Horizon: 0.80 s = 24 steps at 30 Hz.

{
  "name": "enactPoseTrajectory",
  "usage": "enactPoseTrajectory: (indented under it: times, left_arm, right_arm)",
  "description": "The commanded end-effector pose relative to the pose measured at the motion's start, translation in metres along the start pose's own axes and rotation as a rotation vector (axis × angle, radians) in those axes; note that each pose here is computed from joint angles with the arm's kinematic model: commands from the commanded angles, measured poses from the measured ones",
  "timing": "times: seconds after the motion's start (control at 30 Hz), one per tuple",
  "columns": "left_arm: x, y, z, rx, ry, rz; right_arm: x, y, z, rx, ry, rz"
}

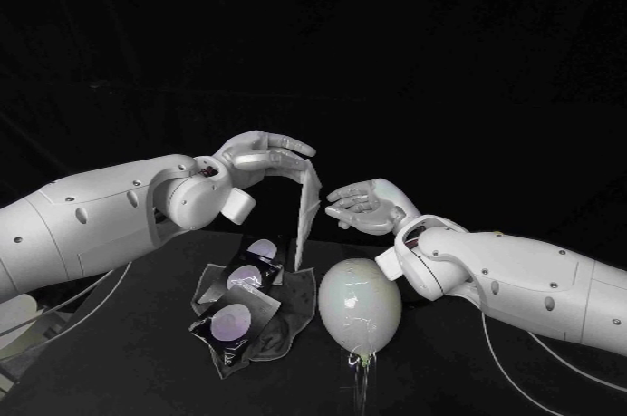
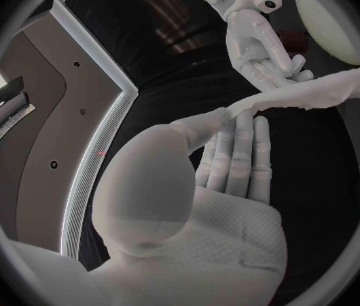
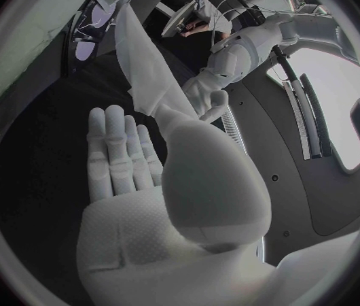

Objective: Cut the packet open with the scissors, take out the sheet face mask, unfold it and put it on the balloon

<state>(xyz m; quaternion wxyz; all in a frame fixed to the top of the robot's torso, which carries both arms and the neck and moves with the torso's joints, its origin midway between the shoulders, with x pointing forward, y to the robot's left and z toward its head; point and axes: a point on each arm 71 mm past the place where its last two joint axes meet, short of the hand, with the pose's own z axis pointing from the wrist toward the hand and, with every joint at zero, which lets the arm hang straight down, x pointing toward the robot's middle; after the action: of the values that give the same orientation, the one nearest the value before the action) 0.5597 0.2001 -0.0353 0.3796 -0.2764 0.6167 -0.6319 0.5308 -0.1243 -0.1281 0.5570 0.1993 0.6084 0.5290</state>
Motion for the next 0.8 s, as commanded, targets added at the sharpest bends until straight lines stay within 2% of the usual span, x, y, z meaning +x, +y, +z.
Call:
enactPoseTrajectory:
  times: [0.03,0.33,0.8]
  left_arm:
    - [0.0037,-0.0025,0.0009,0.01,0.025,0.002]
    - [0.0084,-0.0029,0.0017,0.012,0.041,-0.001]
    - [0.0115,-0.0034,0.0009,0.013,0.049,-0.003]
  right_arm:
    - [0.005,0.001,0.003,0.001,0.051,-0.003]
    - [0.014,0.003,0.007,0.006,0.074,-0.027]
    - [0.014,0.001,0.013,0.023,0.046,-0.063]
